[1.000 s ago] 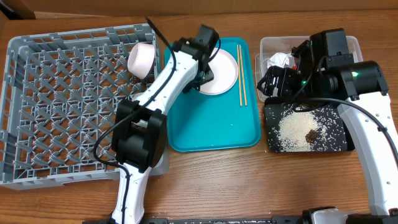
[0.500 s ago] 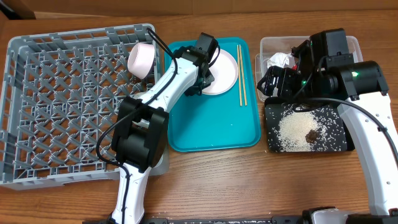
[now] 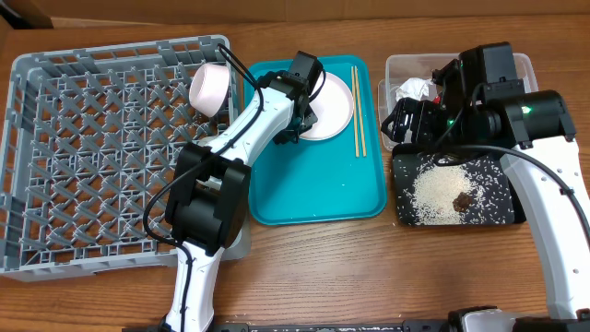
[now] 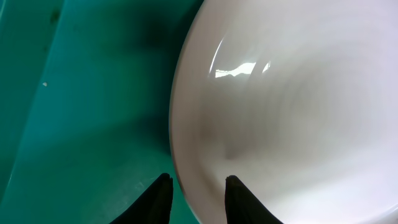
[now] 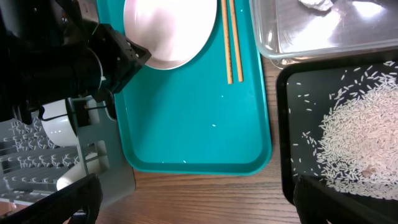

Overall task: Sort waste into correct bins and load items into the dishwasher
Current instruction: 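Grip the white plate's rim and tilt it up with the left gripper, then lift the white plate off the tray toward the dish rack, then lower the white plate upright into the rack's back slots, then open the left gripper and pull it up off the plate, then swing the left gripper over the chopsticks on the teal tray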

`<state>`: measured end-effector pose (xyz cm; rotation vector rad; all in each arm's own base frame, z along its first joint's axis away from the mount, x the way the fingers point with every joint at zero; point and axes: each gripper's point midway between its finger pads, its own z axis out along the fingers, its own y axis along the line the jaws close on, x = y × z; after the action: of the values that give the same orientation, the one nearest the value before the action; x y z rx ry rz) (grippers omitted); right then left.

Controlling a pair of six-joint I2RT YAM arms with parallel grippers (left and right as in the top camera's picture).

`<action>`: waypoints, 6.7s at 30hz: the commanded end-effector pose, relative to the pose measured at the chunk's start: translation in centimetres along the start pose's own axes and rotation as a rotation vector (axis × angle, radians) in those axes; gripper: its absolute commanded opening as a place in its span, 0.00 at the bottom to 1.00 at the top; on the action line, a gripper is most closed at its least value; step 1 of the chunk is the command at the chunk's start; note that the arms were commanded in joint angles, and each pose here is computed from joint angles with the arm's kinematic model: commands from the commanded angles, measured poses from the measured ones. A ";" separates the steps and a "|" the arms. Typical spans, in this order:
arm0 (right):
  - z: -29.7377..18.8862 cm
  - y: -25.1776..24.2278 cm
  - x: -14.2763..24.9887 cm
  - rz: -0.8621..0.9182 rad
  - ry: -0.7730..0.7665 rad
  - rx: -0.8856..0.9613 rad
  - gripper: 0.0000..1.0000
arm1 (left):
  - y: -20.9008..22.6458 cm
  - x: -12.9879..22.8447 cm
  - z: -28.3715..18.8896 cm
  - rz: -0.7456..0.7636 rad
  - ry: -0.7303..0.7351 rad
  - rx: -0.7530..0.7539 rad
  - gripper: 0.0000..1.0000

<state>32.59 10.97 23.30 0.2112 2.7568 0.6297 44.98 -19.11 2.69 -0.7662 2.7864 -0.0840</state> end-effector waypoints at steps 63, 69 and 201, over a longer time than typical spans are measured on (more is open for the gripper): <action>-0.5 0.2 -0.3 -0.014 -0.020 -0.003 1.00 | 15.0 -11.1 -31.9 0.445 -0.741 -0.497 0.04; -0.5 0.2 -0.3 -0.014 -0.020 -0.003 1.00 | 19.0 -12.3 -36.7 0.468 -0.834 -0.882 0.04; -0.5 0.2 -0.3 -0.014 -0.020 -0.003 1.00 | -11.5 0.2 -6.1 0.443 -0.036 0.345 0.93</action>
<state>32.59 10.96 23.30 0.2114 2.7572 0.6291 49.70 -27.45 12.70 -0.0703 2.6697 -0.4218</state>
